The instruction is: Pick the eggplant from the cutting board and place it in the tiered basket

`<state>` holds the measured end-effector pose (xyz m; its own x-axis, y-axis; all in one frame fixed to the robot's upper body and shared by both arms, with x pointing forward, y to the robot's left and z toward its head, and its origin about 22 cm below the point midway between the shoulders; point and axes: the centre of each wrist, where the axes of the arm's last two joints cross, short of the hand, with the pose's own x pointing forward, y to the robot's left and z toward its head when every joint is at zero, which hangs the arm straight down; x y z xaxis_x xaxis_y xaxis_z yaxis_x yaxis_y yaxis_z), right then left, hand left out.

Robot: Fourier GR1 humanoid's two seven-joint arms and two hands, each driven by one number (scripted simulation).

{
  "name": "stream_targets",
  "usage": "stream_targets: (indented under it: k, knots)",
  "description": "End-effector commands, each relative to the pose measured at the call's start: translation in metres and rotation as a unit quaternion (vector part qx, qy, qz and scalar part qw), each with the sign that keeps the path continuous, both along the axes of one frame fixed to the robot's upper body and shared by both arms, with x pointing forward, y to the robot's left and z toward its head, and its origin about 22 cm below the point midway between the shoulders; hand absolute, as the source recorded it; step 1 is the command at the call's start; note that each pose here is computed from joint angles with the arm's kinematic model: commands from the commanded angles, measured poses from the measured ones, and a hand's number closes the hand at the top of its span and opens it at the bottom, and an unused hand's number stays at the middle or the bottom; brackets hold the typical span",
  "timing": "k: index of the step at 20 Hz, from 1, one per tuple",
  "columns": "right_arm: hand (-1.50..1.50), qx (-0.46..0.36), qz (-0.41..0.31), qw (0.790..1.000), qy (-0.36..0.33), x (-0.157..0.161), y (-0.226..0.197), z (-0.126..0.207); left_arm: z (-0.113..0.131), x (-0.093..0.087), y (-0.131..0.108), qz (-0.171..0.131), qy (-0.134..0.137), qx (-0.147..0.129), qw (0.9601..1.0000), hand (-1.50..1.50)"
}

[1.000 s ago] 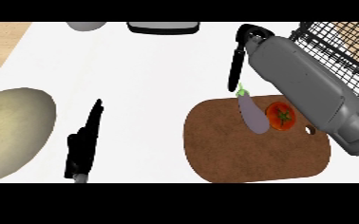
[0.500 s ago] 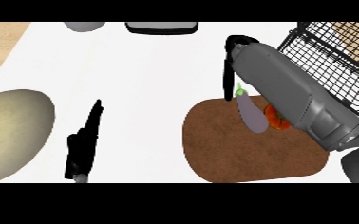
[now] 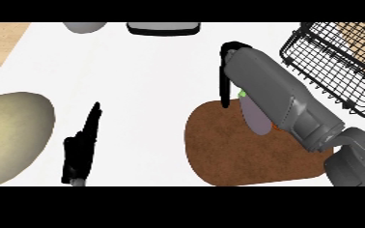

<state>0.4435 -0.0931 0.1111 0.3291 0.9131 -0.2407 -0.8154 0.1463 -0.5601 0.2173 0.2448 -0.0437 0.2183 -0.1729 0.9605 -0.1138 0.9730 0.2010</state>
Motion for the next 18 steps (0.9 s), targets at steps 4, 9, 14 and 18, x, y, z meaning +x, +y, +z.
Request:
stream_targets:
  k: [4, 9, 14, 18]
  knots:
    - [-1.50, -0.124, -0.010, 0.987, 0.102, -0.002, 0.018, -0.017, -0.019, -0.011, 0.002, 0.013, 0.025, -0.004, 0.9996, 0.00]
    - [-1.50, -0.118, -0.013, 0.985, 0.127, 0.004, 0.014, -0.014, -0.009, -0.002, 0.007, 0.014, 0.027, 0.003, 0.9995, 0.00]
    - [-1.50, -0.127, -0.021, 0.983, 0.134, 0.000, 0.013, -0.032, -0.015, -0.018, 0.001, 0.010, 0.025, -0.007, 0.9996, 0.00]
    - [-1.50, -0.115, -0.024, 0.982, 0.150, 0.001, 0.001, -0.039, -0.006, -0.005, -0.003, 0.007, 0.027, -0.009, 0.9996, 0.00]
